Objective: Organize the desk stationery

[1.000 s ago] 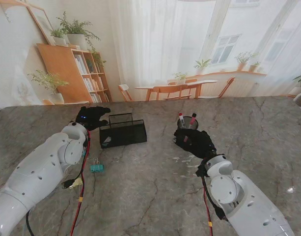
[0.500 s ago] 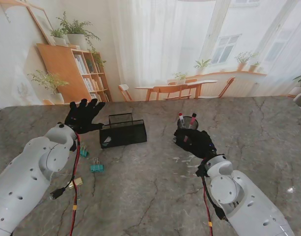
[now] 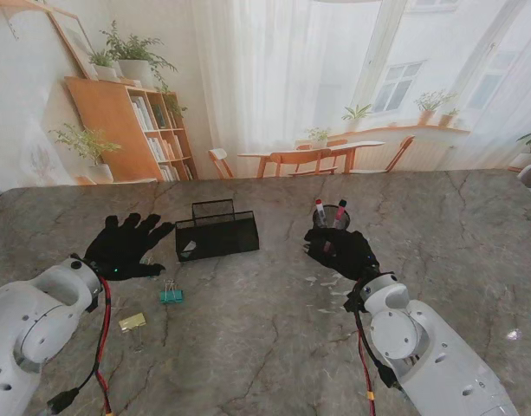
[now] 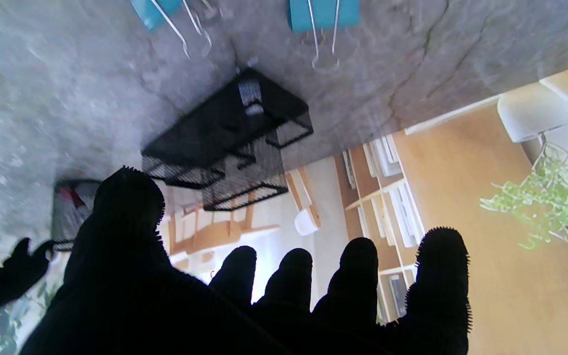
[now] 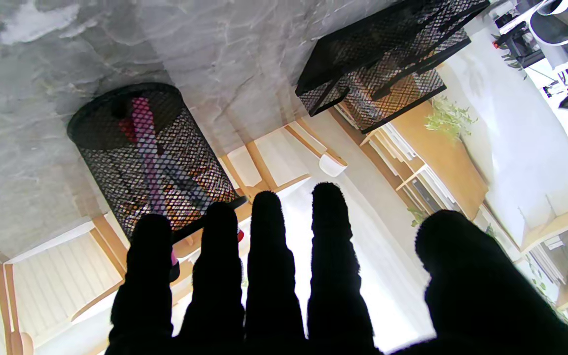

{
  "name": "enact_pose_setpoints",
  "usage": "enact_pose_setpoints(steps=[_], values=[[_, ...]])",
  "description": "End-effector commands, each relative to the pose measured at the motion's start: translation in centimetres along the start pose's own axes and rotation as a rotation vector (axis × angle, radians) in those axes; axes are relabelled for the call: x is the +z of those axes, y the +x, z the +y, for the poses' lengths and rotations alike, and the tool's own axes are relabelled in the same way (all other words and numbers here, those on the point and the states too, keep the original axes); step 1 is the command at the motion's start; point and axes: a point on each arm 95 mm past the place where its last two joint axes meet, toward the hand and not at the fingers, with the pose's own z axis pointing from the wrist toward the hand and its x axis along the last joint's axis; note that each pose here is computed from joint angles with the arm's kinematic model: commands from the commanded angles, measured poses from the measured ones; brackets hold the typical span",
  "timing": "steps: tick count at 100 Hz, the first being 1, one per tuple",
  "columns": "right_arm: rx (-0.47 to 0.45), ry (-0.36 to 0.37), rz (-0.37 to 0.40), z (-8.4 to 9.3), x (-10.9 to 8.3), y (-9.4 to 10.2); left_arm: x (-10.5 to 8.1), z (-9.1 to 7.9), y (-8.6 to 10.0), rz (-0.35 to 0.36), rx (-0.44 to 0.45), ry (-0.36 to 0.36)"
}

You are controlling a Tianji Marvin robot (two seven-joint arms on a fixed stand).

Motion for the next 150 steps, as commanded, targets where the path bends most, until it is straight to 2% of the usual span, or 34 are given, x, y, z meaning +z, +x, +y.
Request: enact_pose_setpoints(steps=[1,17,35,66,85,102,125,150], values=[[0.006,0.016,0.006,-0.4,0.0,0.1,-0.8,1.5,0.7,0.02,0.005,-0.054],[0.008,0.021,0.012,-0.5,0.1,0.2,-2.9,3.1,1.4,0.05,0.051,-0.138],[0.008,0.024,0.016,-0.6,0.1,0.2,-5.0,4.5,0.9,0.094,0.12,-0.226],[0.008,0.034,0.02,-0.9,0.2,0.3,-7.0,6.2,-0.6,0.179,0.186,-0.284],[0.008,0.039,0.023,-1.0,0.3,0.3,-6.8,7.6,-1.6,0.19,0.214,-0.335],[0.007,0.042,0.021,-1.0,0.2,0.4,-6.3,9.0,-1.7,0.209,0.254,-0.357],[0.007,0.055,0.025,-1.2,0.3,0.5,-5.1,10.5,-1.8,0.219,0.243,-0.297],[0.004,0.065,0.028,-1.4,0.3,0.5,-4.2,11.1,-1.6,0.245,0.216,-0.285]])
